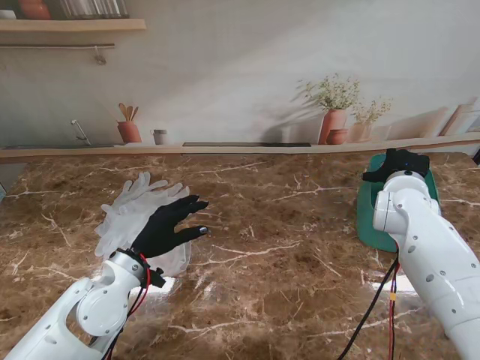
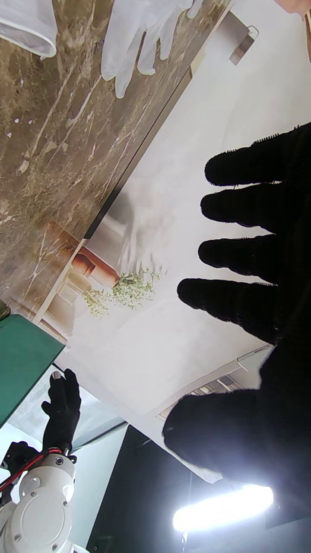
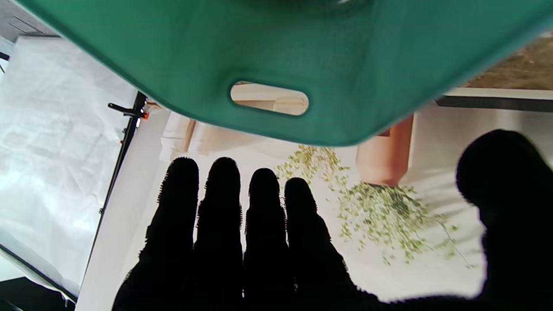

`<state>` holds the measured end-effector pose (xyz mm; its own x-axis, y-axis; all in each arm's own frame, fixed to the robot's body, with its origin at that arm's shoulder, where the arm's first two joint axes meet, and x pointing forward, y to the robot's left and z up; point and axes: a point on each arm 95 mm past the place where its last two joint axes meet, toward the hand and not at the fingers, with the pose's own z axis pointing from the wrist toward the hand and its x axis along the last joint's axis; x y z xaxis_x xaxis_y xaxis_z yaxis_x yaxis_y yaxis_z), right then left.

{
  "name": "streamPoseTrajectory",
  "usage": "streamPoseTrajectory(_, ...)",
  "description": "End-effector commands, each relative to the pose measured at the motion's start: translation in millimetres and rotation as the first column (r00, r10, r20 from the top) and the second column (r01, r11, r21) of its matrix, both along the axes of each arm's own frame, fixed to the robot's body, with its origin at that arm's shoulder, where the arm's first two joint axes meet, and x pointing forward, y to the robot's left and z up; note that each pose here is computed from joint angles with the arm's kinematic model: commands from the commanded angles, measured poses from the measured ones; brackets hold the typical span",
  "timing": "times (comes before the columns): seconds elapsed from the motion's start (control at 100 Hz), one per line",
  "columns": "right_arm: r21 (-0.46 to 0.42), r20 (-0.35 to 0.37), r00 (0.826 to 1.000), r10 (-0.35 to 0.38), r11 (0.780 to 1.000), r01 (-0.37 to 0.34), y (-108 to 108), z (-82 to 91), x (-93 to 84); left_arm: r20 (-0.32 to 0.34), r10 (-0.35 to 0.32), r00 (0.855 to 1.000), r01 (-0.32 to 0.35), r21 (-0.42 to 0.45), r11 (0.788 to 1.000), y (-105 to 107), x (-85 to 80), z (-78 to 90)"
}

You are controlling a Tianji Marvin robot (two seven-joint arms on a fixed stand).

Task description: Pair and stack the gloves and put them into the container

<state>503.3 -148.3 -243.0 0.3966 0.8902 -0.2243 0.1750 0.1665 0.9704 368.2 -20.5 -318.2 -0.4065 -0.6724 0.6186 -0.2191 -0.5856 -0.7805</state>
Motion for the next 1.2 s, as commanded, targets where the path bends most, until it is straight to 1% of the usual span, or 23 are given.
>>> streamPoseTrajectory(0.0, 0.051, -0.05, 0.998, -0.038, 0.998, 0.04, -7.6, -10.4, 3.3, -0.019, 0.004, 1.0, -0.005, -0.008, 1.0, 0.0, -1.2, -5.1)
streamPoseTrajectory(0.12, 0.095, -0.098, 0.993, -0.067, 0.993, 0.077, -11.2, -23.6, 11.8, -0.03, 0.005, 1.0, -0.006, -0.021, 1.0, 0.6, -0.9, -7.4)
streamPoseTrajectory(0.23, 0.134, -0.142, 0.987, -0.076, 0.986, 0.095, -12.2, -33.8, 16.9, -0.029, 0.009, 1.0, -0.009, -0.021, 1.0, 1.3, -1.7, -8.2)
streamPoseTrajectory(0.34, 0.144, -0.176, 0.98, -0.096, 0.982, 0.122, -12.3, -43.8, 21.9, -0.024, 0.016, 1.0, -0.017, -0.024, 1.0, 2.0, -2.0, -8.7)
streamPoseTrajectory(0.46, 0.188, -0.183, 0.977, -0.111, 0.971, 0.145, -11.6, -53.6, 27.0, -0.025, 0.016, 1.0, -0.017, -0.02, 1.0, 3.3, -1.8, -8.6)
streamPoseTrajectory(0.54, 0.219, -0.181, 0.979, -0.099, 0.966, 0.138, -8.9, -59.2, 29.5, -0.023, 0.023, 0.999, -0.023, -0.023, 0.999, 3.7, -1.7, -8.7)
streamPoseTrajectory(0.6, 0.224, -0.172, 0.983, -0.072, 0.968, 0.11, -6.6, -63.1, 31.0, -0.019, 0.029, 0.999, -0.029, -0.026, 0.999, 4.2, -1.4, -8.8)
streamPoseTrajectory(0.66, 0.245, -0.155, 0.987, -0.043, 0.966, 0.08, -2.5, -66.2, 32.4, -0.02, 0.033, 0.999, -0.033, -0.027, 0.999, 4.6, -1.3, -9.2)
streamPoseTrajectory(0.79, 0.266, -0.095, 0.995, 0.026, 0.964, 0.0, 9.7, -70.7, 33.7, -0.024, 0.032, 0.999, -0.033, -0.03, 0.999, 3.7, -2.0, -10.0)
streamPoseTrajectory(0.9, 0.274, -0.056, 0.993, 0.103, 0.958, -0.084, 23.9, -73.5, 33.4, -0.022, 0.029, 0.999, -0.03, -0.031, 0.999, 2.9, -2.0, -10.3)
streamPoseTrajectory(1.01, 0.273, -0.026, 0.981, 0.191, 0.946, -0.177, 40.4, -74.4, 33.0, -0.018, 0.028, 0.999, -0.028, -0.032, 0.999, 3.3, -2.2, -9.4)
streamPoseTrajectory(1.1, 0.296, -0.009, 0.965, 0.263, 0.922, -0.249, 55.2, -72.8, 32.4, -0.012, 0.027, 1.0, -0.028, -0.029, 0.999, 4.5, -3.0, -7.7)
streamPoseTrajectory(1.19, 0.32, -0.025, 0.938, 0.346, 0.892, -0.321, 70.3, -67.7, 30.5, -0.007, 0.03, 1.0, -0.031, -0.027, 0.999, 5.9, -4.1, -6.2)
